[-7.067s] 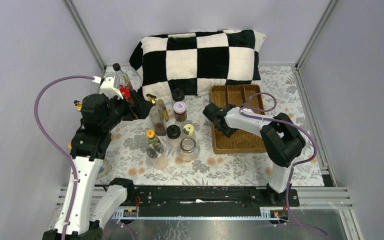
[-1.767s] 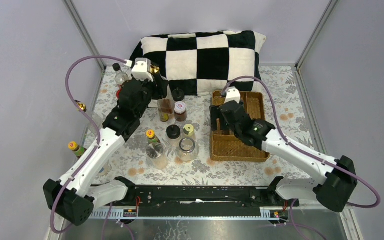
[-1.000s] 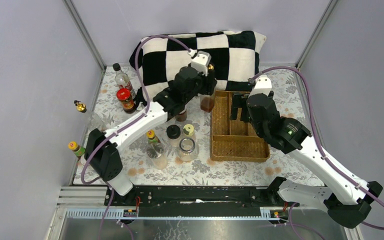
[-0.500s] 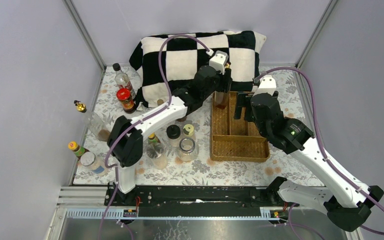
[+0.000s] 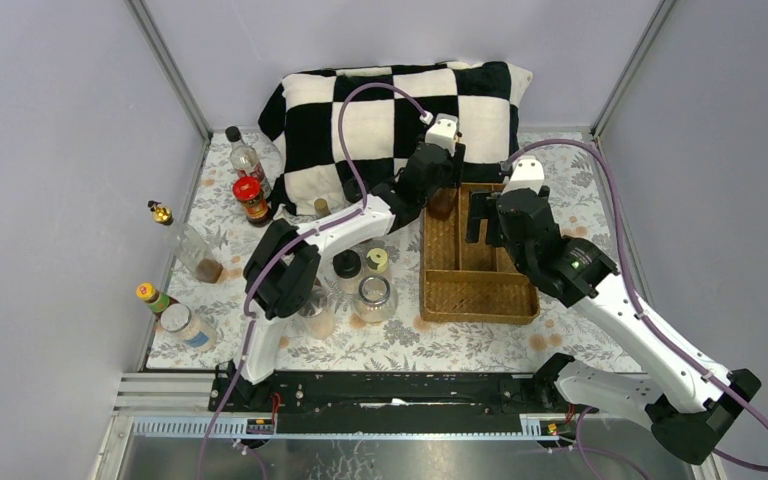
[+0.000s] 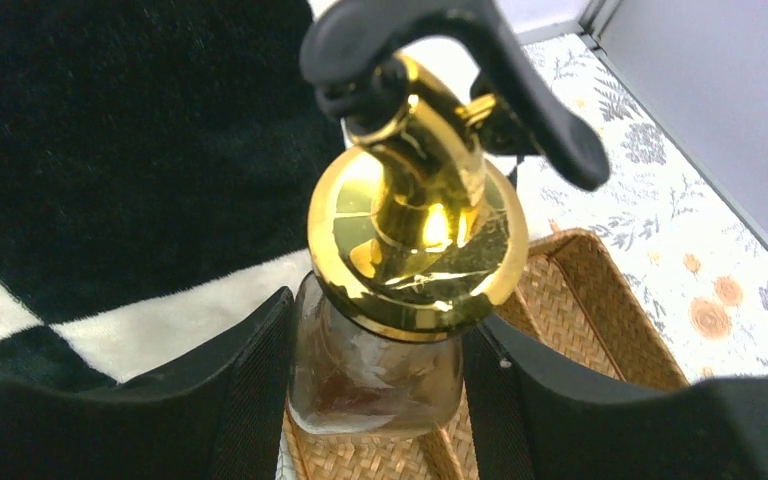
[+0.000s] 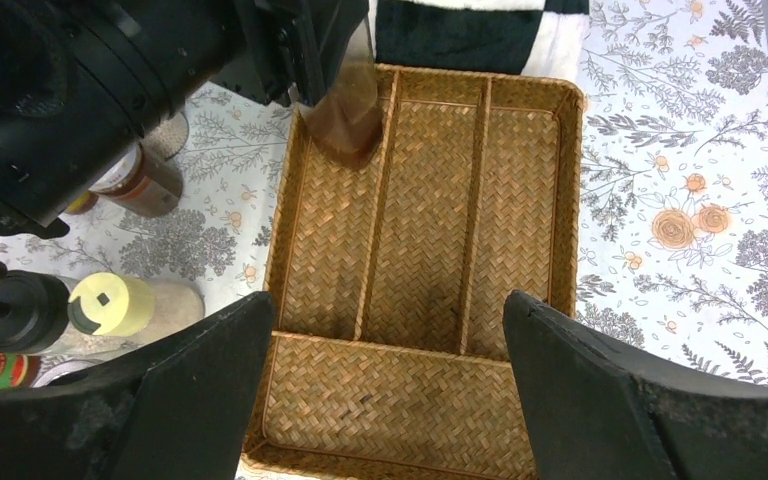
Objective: Organize the condiment bottles
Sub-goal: Place the bottle in the storage box.
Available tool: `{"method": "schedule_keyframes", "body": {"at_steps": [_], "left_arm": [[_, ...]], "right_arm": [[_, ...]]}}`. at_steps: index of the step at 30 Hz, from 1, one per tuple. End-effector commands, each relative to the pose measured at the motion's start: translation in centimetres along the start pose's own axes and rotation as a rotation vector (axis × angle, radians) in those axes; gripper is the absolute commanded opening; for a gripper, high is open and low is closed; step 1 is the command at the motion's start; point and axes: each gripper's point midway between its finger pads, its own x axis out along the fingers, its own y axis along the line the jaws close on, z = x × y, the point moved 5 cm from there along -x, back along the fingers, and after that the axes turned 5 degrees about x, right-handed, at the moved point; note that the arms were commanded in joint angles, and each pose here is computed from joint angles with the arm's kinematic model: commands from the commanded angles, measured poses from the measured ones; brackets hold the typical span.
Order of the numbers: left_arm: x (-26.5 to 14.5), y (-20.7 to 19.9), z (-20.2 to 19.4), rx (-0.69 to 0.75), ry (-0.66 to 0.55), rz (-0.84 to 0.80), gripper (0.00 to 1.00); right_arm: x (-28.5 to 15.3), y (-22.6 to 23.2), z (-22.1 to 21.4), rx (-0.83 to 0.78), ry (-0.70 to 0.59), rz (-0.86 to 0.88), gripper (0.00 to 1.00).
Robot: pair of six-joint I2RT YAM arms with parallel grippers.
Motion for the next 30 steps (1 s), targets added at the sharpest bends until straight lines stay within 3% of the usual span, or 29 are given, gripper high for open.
{"method": "schedule_keyframes", "body": {"at_steps": [1, 12, 16, 19, 21, 22, 24, 30], "left_arm": [[0.4, 0.5, 7.0, -0.119, -0.282, 0.064, 0.08], [1.7, 1.2, 6.0, -0.130, -0.299, 0.137, 0.10], [1.5, 1.3, 5.2, -0.133, -0.280, 0.134, 0.29], [1.1, 1.3, 4.8, -0.133, -0.275, 0.123, 0.62], [0.7, 1.2, 4.9, -0.131, -0.277, 0.110, 0.77], [0.5, 1.1, 5.1, -0.130, -0.277, 0.103, 0.94], [0.0, 0.8, 5.6, -0.119, -0.283, 0.073, 0.99], [-1.6, 0.6, 7.2, -0.099, -0.307, 0.063, 0.99]], "right_arm": [[0.9, 0.6, -0.5, 0.002, 0.007, 0.039, 0.92], [2.2, 0.9, -2.1, -0.001, 0.043, 0.056, 0.92], [2.4, 1.1, -2.5, 0.005, 0.054, 0.064, 0.92], [2.3, 1.1, -2.7, 0.008, 0.057, 0.072, 0.92], [2.3, 1.0, -2.8, 0.012, 0.060, 0.074, 0.92], [2.3, 1.1, -2.9, 0.015, 0.063, 0.079, 0.92], [2.3, 1.2, -3.1, 0.019, 0.071, 0.087, 0.92], [2.3, 1.5, -3.6, 0.033, 0.092, 0.113, 0.92]]}}
